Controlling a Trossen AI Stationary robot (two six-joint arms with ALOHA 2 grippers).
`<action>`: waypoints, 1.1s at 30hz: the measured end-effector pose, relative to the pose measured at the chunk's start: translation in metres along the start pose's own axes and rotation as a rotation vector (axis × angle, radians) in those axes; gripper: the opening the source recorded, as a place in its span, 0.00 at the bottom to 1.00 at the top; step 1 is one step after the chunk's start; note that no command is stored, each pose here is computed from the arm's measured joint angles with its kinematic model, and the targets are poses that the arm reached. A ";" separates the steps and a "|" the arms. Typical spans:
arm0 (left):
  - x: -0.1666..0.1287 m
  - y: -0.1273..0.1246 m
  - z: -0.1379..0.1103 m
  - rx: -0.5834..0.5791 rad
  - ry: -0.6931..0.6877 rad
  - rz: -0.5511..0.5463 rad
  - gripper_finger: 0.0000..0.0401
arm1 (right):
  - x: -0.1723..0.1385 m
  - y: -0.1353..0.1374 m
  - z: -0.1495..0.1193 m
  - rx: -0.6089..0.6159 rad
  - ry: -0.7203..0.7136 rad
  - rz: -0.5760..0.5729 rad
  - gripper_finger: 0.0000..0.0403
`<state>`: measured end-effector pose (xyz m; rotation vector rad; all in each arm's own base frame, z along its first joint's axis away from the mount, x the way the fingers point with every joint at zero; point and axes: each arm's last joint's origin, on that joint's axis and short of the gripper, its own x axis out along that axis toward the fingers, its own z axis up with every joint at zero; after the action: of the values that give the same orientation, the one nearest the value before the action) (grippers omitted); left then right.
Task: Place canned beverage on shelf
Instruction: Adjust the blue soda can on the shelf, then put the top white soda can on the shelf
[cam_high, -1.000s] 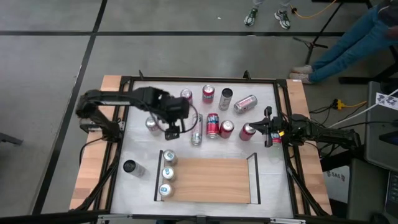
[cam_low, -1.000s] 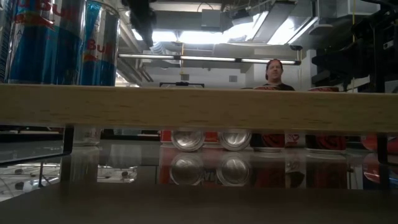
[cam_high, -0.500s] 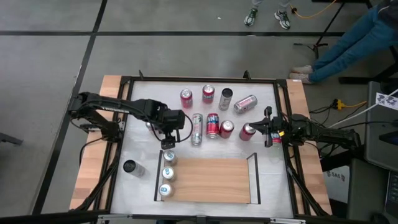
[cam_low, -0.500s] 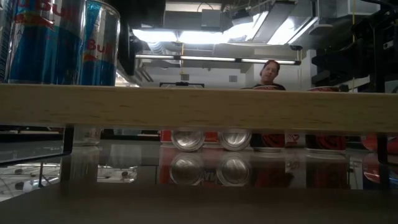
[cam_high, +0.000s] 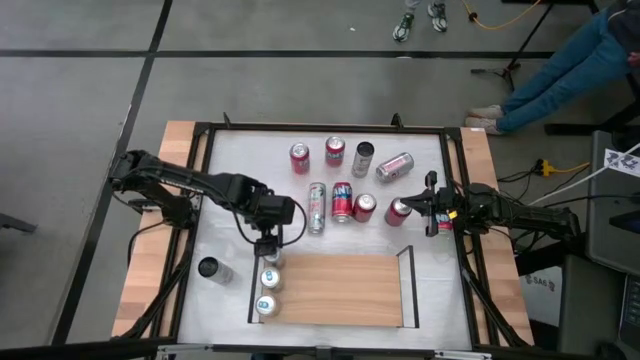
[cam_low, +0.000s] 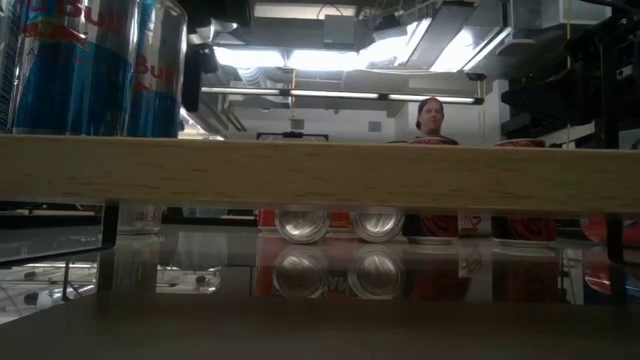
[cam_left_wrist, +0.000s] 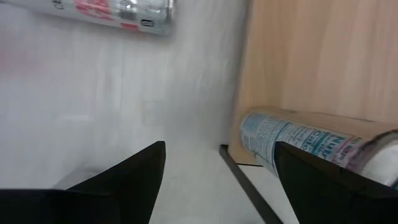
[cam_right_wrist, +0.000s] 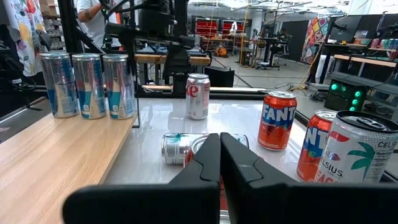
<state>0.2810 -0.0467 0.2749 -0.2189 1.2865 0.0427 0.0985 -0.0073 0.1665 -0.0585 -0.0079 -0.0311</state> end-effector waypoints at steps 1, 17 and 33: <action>0.000 -0.001 0.000 0.003 -0.001 -0.002 0.74 | 0.000 0.000 0.000 0.000 0.000 0.000 0.00; -0.001 0.012 0.006 -0.023 -0.031 0.037 0.74 | 0.000 0.000 0.000 0.000 -0.002 0.000 0.00; -0.044 0.045 0.012 0.020 -0.299 0.060 0.74 | 0.000 -0.001 0.003 0.079 -0.036 -0.029 0.31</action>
<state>0.2730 0.0041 0.3142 -0.1496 0.9947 0.1096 0.0984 -0.0081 0.1698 0.0201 -0.0457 -0.0591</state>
